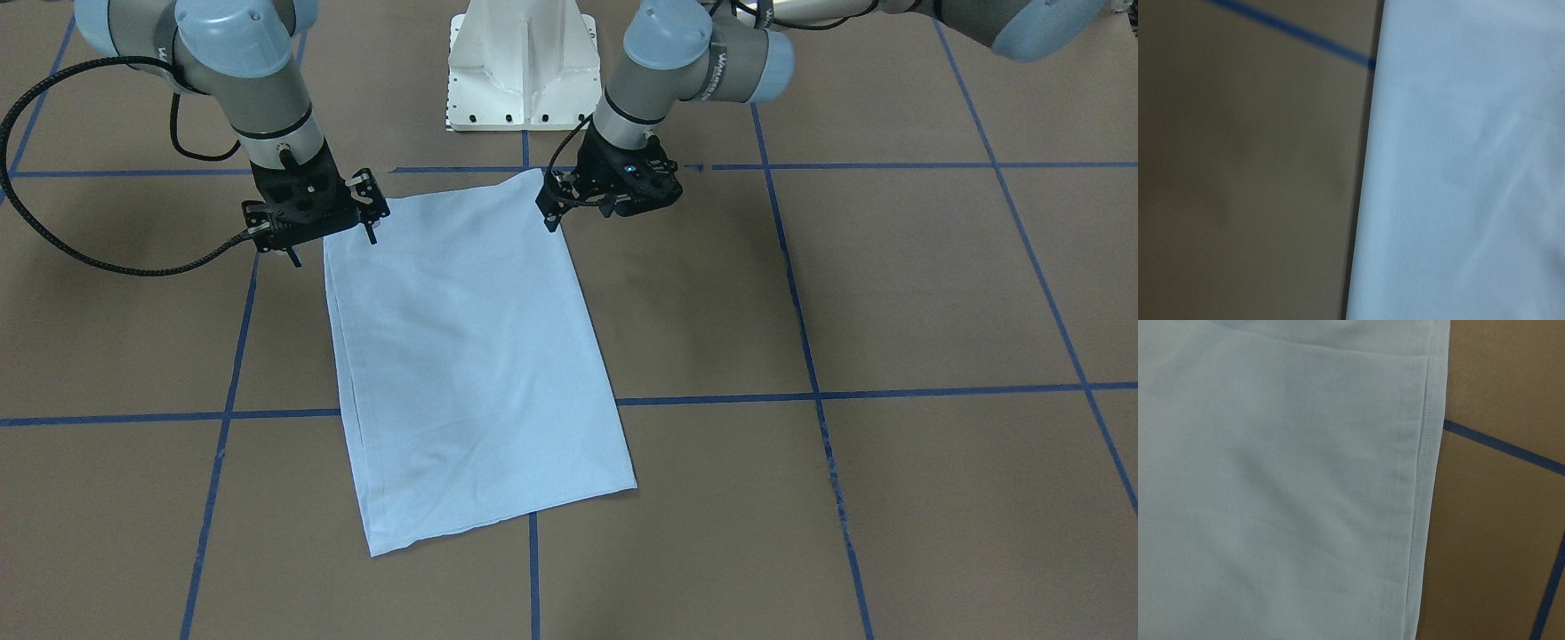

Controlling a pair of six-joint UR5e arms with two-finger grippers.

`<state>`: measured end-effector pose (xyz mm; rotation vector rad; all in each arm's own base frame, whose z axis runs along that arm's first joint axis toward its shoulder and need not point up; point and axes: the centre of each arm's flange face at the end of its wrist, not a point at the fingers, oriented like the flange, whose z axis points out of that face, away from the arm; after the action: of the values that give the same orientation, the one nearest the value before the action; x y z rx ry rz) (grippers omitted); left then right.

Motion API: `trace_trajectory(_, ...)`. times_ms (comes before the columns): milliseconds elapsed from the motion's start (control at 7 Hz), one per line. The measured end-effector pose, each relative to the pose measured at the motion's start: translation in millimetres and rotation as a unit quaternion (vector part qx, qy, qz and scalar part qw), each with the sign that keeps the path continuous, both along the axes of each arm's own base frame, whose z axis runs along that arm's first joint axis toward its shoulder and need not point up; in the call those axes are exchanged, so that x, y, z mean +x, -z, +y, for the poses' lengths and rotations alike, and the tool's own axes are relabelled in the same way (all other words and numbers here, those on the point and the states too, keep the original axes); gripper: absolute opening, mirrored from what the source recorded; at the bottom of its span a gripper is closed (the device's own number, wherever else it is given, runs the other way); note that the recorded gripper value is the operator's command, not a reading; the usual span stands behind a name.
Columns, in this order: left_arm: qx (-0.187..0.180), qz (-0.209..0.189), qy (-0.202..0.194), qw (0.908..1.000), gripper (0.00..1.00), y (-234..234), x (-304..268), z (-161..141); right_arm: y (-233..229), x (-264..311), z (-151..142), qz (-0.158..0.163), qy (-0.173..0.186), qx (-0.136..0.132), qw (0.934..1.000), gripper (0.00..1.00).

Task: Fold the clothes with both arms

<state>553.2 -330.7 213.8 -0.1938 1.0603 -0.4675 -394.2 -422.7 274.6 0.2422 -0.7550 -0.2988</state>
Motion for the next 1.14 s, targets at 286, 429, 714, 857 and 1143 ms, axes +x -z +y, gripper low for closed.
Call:
trace_trajectory(286, -0.034, -0.011, -0.017, 0.9992, 0.90, -8.2, 46.2, 71.5, 5.6, 4.9, 0.6, -0.008, 0.000, 0.001, 1.0000, 1.00)
trace_trajectory(429, -0.034, -0.018, -0.017, 0.9991, 0.88, -13.0, 58.6, 83.5, 5.9, 6.7, -0.6, -0.008, -0.001, 0.001, 1.0000, 1.00)
trace_trajectory(714, -0.030, -0.020, -0.016, 0.9992, 0.87, -13.6, 66.1, 88.2, 5.4, 9.1, -2.5, -0.008, -0.004, 0.000, 1.0000, 1.00)
trace_trajectory(857, -0.029, -0.018, -0.015, 0.9993, 0.87, -10.7, 67.6, 88.0, 5.1, 10.3, -3.8, -0.007, -0.005, 0.000, 1.0000, 1.00)
trace_trajectory(1143, -0.026, -0.019, -0.011, 0.9994, 0.84, -7.9, 73.3, 86.1, 4.5, 11.9, -5.3, -0.007, -0.007, -0.001, 1.0000, 1.00)
